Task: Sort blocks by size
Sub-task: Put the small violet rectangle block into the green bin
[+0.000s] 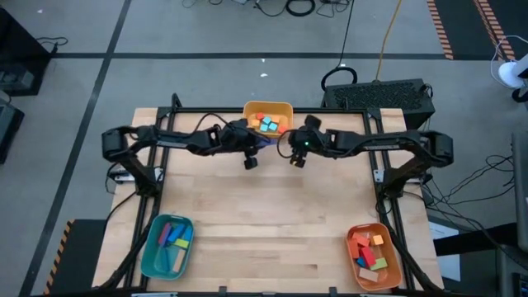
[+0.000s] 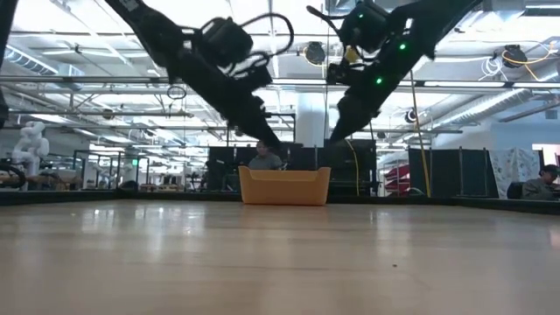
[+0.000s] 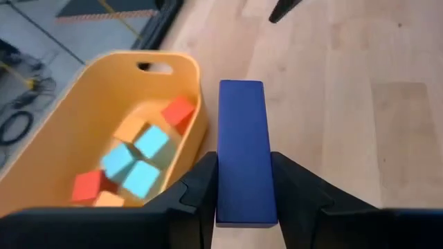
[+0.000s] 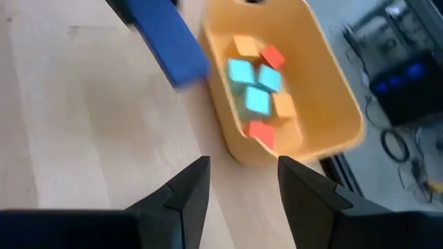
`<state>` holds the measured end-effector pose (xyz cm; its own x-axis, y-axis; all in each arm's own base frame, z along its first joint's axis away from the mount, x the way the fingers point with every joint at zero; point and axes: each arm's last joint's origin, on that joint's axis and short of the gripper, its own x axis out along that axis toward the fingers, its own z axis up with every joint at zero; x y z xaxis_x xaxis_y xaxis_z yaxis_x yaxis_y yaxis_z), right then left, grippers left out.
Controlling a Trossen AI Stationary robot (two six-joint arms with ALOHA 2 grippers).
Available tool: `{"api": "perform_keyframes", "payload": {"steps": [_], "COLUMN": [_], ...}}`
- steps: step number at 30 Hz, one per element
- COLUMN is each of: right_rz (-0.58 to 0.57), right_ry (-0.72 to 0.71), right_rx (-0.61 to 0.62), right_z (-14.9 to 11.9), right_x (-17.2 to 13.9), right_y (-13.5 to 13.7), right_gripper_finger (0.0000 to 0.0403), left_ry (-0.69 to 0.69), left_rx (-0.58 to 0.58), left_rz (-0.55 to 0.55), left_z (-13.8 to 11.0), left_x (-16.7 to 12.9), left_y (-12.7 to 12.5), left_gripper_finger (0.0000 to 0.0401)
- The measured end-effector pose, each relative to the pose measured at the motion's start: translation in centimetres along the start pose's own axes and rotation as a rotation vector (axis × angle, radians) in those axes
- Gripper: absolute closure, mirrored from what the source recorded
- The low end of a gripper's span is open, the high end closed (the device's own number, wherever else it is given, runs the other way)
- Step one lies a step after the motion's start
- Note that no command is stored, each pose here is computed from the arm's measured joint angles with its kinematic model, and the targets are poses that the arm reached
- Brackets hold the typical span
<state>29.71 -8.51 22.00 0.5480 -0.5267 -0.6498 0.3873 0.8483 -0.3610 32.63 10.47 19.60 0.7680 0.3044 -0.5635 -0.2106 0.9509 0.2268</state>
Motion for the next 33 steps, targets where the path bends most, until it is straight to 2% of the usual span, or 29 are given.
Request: {"api": "perform_keyframes", "payload": {"steps": [4,6,12,20,27,33], "right_rz": [0.008,0.049,0.149,0.209,0.228,0.231], "right_ry": [0.035,0.049,0.069,0.063,0.017,0.004], "right_rx": [0.039,0.052,0.087,0.093,0.041,0.036], "right_z": [-0.3,-0.5,-2.0,-2.6,-2.2,-2.1], "right_x": [-1.0,-1.1,0.7,0.7,0.3,0.2], "right_y": [-0.4,-0.3,1.2,3.4,4.3,4.4], "right_gripper_finger": [0.0253,0.0256,0.0258,0.0259,0.0259,0.0259], "left_ry": [0.023,0.033,0.131,0.267,0.379,0.52], "left_rx": [-0.025,-0.041,-0.104,-0.281,-0.431,-0.551], "left_rz": [0.015,0.016,0.051,0.078,-0.007,-0.122], "left_z": [0.8,1.1,1.2,0.3,-1.0,-2.1], "left_x": [-2.0,-3.0,-6.0,-10.4,-14.4,-17.9], "left_y": [-0.7,-1.3,-3.6,-8.2,-12.4,-14.3], "left_gripper_finger": [0.0288,0.0288,0.0288,0.0288,0.0288,0.0288]}}
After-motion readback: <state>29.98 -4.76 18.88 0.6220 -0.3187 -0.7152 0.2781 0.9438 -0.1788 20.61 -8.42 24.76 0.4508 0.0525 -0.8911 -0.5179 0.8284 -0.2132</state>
